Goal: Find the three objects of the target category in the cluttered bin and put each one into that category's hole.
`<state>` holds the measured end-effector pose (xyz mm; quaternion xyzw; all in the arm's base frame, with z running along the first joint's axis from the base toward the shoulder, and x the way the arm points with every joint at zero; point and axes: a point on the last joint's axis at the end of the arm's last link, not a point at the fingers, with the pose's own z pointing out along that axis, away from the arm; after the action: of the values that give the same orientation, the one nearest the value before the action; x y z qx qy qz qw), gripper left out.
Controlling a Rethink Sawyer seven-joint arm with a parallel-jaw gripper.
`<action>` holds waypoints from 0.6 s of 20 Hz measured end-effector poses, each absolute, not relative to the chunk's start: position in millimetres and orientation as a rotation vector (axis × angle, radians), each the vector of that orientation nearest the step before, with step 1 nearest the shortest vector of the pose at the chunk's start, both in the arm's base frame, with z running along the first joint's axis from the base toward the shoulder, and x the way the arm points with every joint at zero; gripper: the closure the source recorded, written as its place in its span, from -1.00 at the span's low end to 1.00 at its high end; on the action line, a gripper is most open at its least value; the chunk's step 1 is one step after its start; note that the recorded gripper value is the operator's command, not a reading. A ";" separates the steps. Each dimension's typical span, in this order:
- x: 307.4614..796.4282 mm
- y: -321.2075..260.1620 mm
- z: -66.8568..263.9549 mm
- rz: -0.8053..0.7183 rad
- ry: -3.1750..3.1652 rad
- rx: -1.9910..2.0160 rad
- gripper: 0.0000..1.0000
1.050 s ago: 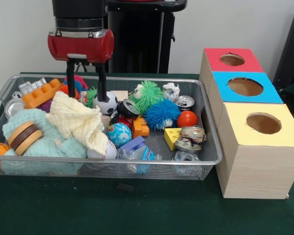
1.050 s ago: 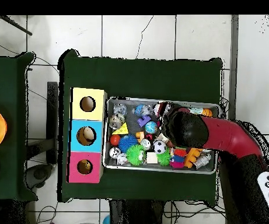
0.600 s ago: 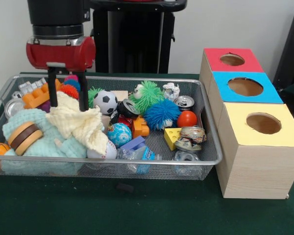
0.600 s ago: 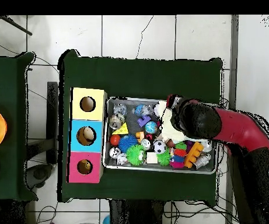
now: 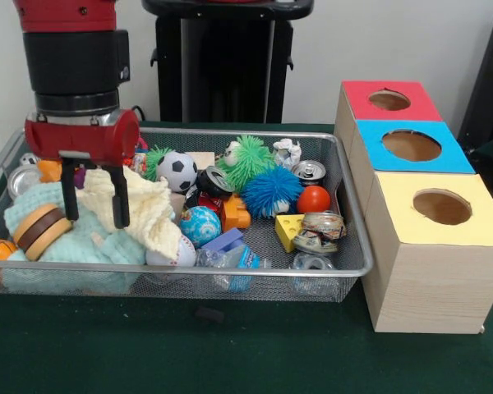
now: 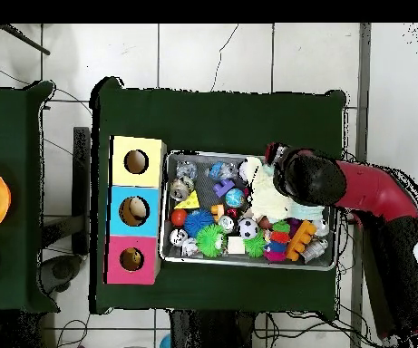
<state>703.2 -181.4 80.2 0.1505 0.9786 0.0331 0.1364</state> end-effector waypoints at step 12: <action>672.9 -181.6 34.1 0.068 2.899 0.342 -1.00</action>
<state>672.9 -181.6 34.1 0.1163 0.9868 0.0233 0.1105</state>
